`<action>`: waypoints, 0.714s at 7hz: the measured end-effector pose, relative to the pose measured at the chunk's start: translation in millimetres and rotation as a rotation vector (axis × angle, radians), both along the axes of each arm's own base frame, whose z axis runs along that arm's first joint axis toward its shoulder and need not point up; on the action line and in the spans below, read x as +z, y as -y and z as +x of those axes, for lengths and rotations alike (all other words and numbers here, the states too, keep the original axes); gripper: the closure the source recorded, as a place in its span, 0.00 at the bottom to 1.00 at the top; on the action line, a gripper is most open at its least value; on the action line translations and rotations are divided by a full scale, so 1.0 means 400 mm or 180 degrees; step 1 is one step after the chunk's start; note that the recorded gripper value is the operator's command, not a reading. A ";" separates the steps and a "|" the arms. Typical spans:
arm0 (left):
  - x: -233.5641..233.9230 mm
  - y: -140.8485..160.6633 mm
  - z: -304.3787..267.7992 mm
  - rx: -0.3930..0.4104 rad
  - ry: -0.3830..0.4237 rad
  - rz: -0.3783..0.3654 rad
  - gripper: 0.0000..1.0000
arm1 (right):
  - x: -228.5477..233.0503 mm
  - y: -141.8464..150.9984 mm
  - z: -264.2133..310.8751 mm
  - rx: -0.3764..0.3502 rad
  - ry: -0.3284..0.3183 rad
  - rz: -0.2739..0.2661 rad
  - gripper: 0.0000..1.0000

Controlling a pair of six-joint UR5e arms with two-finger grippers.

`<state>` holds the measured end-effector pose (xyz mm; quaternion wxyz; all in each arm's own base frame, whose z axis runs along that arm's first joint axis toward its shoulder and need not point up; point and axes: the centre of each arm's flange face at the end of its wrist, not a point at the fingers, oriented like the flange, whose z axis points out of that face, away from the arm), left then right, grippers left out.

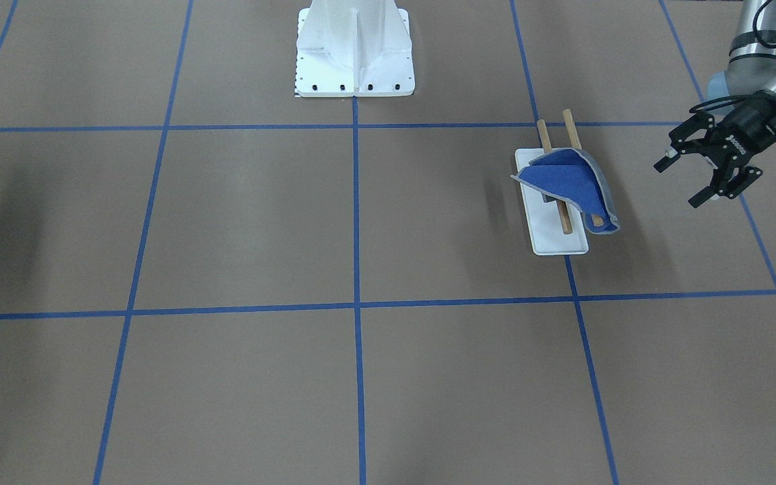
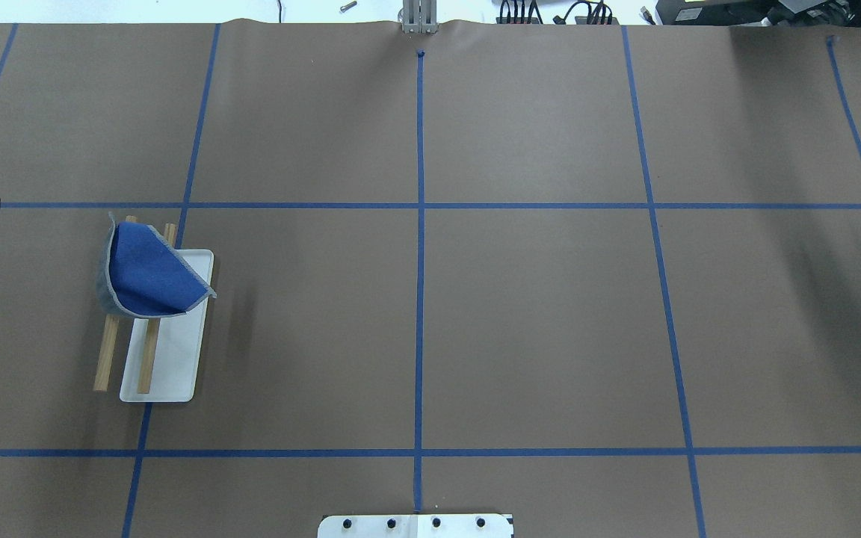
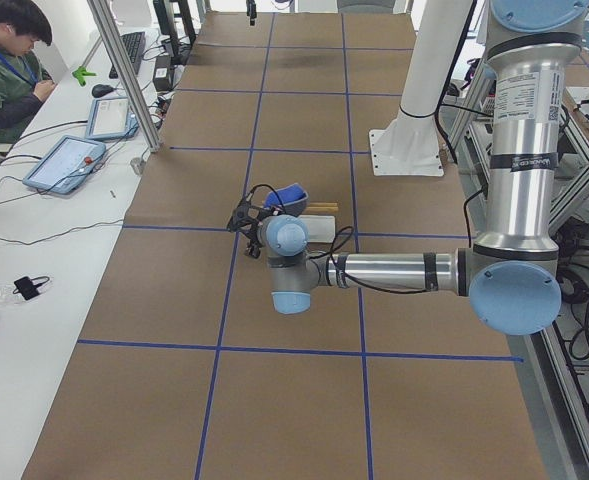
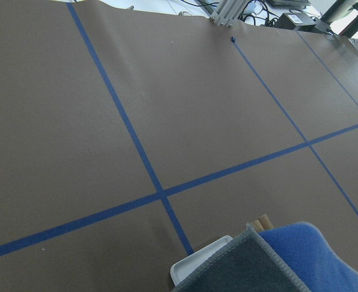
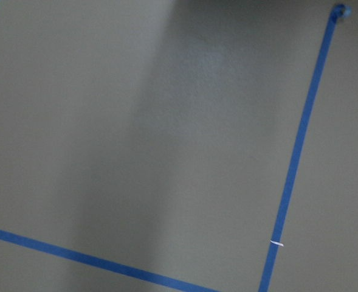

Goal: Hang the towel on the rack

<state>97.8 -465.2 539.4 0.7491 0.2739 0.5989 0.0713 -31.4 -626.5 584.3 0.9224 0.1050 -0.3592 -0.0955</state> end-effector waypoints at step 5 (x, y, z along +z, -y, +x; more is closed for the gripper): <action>0.090 0.104 -0.203 -0.0018 0.0895 0.0144 0.02 | 0.156 -0.114 0.079 0.0079 -0.0065 -0.0270 0.00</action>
